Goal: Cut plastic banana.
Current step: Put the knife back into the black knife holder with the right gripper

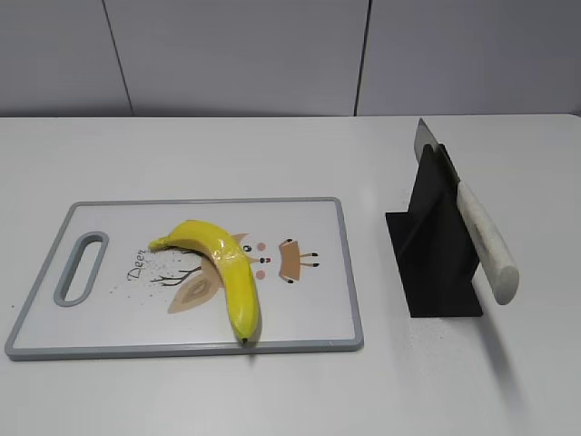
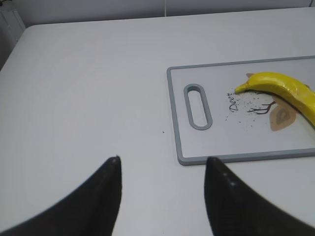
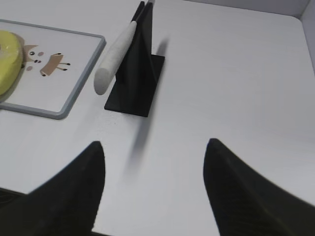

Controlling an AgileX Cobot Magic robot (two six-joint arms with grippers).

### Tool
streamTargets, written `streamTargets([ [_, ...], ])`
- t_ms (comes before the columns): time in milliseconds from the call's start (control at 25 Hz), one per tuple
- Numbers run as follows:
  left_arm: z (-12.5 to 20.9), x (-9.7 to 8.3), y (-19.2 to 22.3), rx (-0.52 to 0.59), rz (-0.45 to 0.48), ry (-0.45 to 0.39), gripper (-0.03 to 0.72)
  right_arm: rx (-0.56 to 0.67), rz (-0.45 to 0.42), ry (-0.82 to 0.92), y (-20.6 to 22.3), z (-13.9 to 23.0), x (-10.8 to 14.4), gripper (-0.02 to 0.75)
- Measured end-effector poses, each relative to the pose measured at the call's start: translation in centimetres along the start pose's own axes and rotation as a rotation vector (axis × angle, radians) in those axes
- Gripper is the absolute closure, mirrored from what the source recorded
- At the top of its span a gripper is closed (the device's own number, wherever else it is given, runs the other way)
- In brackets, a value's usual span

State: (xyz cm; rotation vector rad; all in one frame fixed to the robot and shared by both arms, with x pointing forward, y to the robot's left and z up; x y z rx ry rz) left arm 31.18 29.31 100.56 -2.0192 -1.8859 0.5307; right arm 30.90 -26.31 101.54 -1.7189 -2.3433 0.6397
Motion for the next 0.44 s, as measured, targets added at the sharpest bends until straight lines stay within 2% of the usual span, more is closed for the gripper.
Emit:
streamTargets([
  [120,0.00,0.00,0.00,0.000,0.000,0.000,0.165,0.004,0.033,0.016,0.05,0.01,-0.29,0.232],
  [440,0.00,0.00,0.00,0.000,0.000,0.000,0.165,0.004,0.035,0.018,0.05,0.01,-0.30,0.232],
])
Point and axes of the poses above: a point on each arm's last joint axis where the gripper is mounted, y pointing out along that axis toward the gripper, x along the wrist's bending axis when the last joint is at zero, z = x × y, the point moved 9 cm from there along y, pointing out along that axis toward the gripper, and after that the axes turned 10 degrees about -y, right-handed, at the moved point
